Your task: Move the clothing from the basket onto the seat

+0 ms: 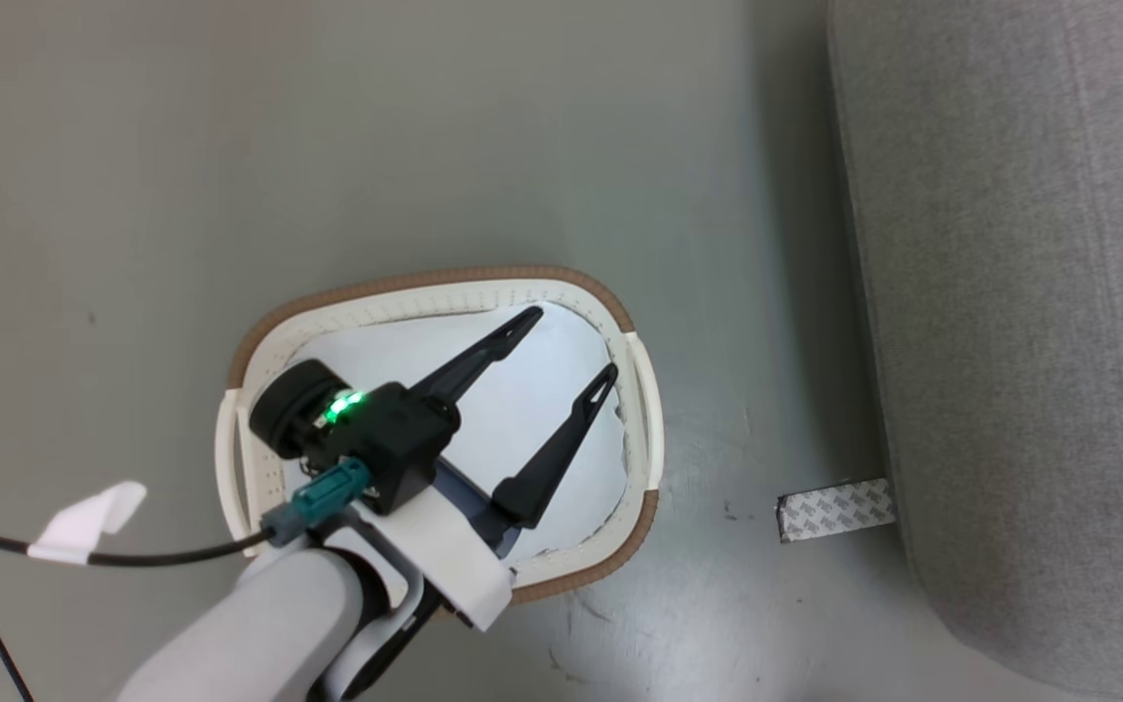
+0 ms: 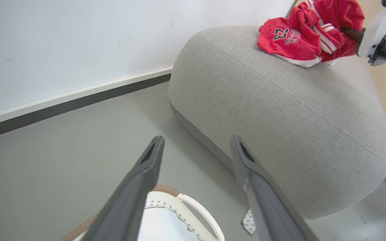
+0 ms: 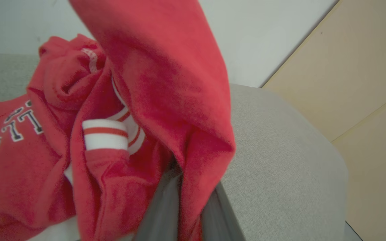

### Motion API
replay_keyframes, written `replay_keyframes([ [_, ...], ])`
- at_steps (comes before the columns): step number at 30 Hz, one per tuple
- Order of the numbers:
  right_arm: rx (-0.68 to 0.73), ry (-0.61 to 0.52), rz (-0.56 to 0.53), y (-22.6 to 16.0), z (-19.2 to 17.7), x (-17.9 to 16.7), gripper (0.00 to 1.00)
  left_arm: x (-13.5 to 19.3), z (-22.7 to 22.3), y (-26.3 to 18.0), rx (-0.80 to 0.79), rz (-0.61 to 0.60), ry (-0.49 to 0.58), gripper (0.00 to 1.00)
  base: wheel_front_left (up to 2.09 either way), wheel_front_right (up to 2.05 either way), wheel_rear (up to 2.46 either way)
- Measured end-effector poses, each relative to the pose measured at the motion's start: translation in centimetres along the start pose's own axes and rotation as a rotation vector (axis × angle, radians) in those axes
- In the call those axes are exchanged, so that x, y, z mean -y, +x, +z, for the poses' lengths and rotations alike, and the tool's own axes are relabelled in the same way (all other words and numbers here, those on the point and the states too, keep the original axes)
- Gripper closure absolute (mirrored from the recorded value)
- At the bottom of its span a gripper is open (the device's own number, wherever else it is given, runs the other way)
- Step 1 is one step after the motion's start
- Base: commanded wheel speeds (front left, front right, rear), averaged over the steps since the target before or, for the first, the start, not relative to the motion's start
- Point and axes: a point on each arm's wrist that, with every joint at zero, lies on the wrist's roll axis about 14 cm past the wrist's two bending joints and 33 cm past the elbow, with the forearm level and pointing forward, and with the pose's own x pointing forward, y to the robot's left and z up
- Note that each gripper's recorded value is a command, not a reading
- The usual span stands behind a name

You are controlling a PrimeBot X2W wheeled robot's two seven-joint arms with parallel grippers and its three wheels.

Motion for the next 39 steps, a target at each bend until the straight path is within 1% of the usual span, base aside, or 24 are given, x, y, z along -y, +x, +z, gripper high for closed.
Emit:
replay_keyframes([
  [1, -0.018, 0.022, 0.01, -1.1, -1.5, -0.6, 0.38, 0.2, 0.0, -0.2, -0.008, 0.003, 0.004, 0.0, 0.0, 0.0, 0.0],
  [2, -0.015, 0.028, 0.014, -1.5, -1.9, -0.8, 0.0, 0.4, 0.0, -0.3, -0.012, 0.002, 0.005, 0.0, 0.0, 0.0, 0.0],
  [7, 0.0, 0.065, 0.037, -3.4, -2.9, -1.7, 0.0, 1.6, 0.3, -0.5, -0.017, -0.008, 0.006, 0.0, 0.0, 0.0, 0.0],
  [13, 0.008, 0.099, 0.107, -7.1, -3.6, -3.2, 0.0, 2.9, 1.9, -1.3, 0.018, 0.01, -0.001, 0.0, 0.0, 0.0, 0.0],
  [17, 0.084, 0.135, 0.137, -9.5, -1.8, -3.3, 0.0, 3.2, 2.8, -2.5, 0.046, 0.062, -0.01, 0.0, 0.0, 0.0, 0.0],
  [21, 0.12, 0.162, 0.205, -12.5, -1.2, -4.4, 0.0, 2.9, 3.3, -4.5, 0.08, 0.134, -0.019, 0.0, 0.0, 0.0, 0.0],
  [22, 0.138, 0.17, 0.22, -13.1, -0.8, -4.7, 0.0, 2.7, 3.5, -5.1, 0.092, 0.157, -0.019, 0.0, 0.0, 0.0, 0.0],
  [23, 0.174, 0.189, 0.258, -14.2, 0.3, -5.3, 0.0, 2.2, 4.0, -6.3, 0.111, 0.213, -0.015, 0.0, 0.0, 0.0, 0.0],
  [24, 0.174, 0.189, 0.258, -14.2, 0.3, -5.3, 0.0, 2.2, 4.0, -6.3, 0.111, 0.213, -0.015, 0.0, 0.0, 0.0, 0.0],
  [27, 0.215, 0.216, 0.314, -16.0, 1.5, -6.3, 0.0, 0.9, 4.3, -8.6, 0.127, 0.316, -0.016, 0.0, 0.0, 0.0, 0.0],
  [29, 0.239, 0.257, 0.365, -17.2, 2.3, -7.5, 0.0, 0.0, 4.9, -10.3, 0.148, 0.394, -0.018, 0.0, 0.0, 0.0, 0.0],
  [32, 0.273, 0.279, 0.447, -19.2, 3.5, -9.3, 0.0, -1.0, 6.1, -13.0, 0.198, 0.504, -0.011, 0.0, 0.0, 0.0, 0.0],
  [36, 0.314, 0.328, 0.531, -21.7, 4.9, -10.8, 0.0, -1.6, 5.7, -16.9, 0.211, 0.621, -0.001, 0.0, 0.0, 0.0, 0.0],
  [39, 0.322, 0.346, 0.595, -23.9, 5.0, -11.8, 0.0, -1.9, 5.3, -19.7, 0.22, 0.701, 0.001, 0.0, 0.0, 0.0, 0.0],
])
